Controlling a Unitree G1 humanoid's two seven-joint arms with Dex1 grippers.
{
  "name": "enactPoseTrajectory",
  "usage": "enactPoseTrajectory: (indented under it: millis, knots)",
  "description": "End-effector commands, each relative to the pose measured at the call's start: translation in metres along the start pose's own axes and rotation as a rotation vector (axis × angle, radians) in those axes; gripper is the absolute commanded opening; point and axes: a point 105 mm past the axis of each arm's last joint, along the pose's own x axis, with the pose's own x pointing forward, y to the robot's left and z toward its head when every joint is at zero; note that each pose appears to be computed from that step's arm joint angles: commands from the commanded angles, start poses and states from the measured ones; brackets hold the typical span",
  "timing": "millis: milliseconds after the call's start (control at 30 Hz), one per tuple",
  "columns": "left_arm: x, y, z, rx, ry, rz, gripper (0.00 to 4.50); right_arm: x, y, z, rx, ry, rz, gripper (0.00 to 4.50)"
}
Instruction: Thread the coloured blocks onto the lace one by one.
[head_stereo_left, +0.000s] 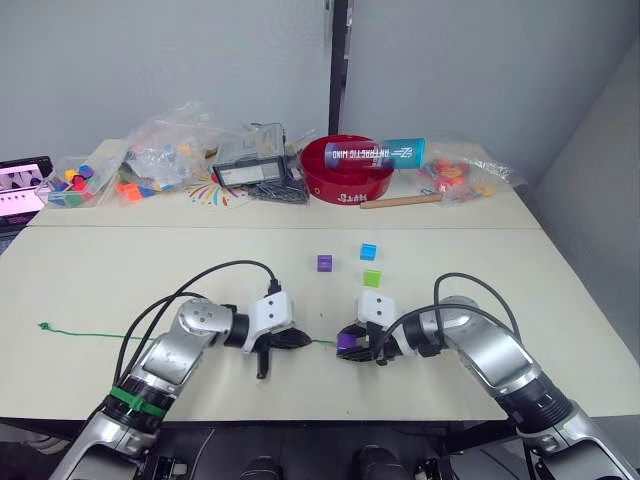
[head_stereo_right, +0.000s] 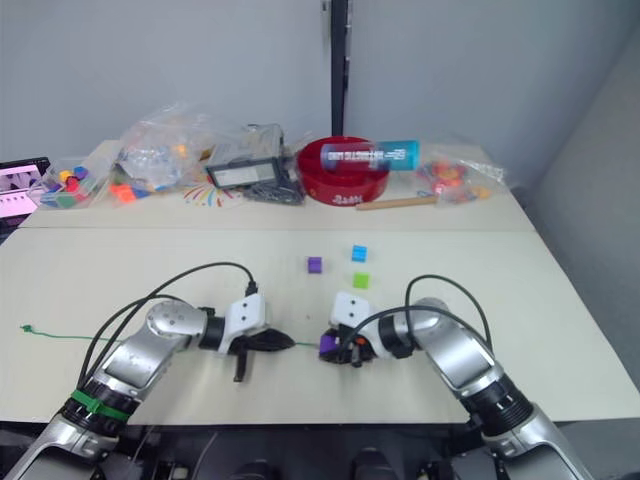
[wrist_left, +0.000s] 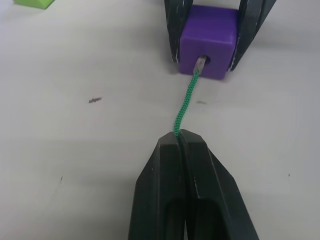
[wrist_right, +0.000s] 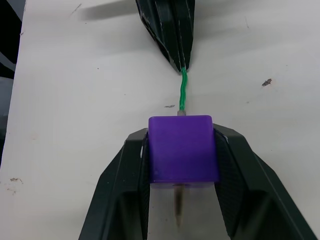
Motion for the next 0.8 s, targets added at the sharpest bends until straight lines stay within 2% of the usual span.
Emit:
enactPoseTrajectory:
  millis: [33, 133, 367, 700, 800]
  knots:
    - [0.003, -0.006, 0.016, 0.043, -0.036, -0.035, 0.03, 0.002, 0.003, -0.013, 0.039, 0.045, 0.006, 1.2]
    - [0.009, -0.011, 0.02, 0.051, -0.048, -0.052, 0.03, 0.002, 0.003, -0.013, 0.041, 0.048, 0.004, 1.2]
    - [0.02, -0.004, 0.029, 0.058, -0.075, -0.021, 0.03, 0.004, 0.007, -0.012, 0.045, 0.051, 0.02, 1.2]
    - [0.011, -0.002, 0.021, 0.044, -0.051, -0.014, 0.03, 0.006, 0.006, -0.012, 0.051, 0.056, 0.026, 1.2]
    - [0.008, 0.0, 0.021, 0.054, -0.05, -0.003, 0.86, 0.008, 0.006, -0.011, 0.055, 0.055, 0.025, 1.2]
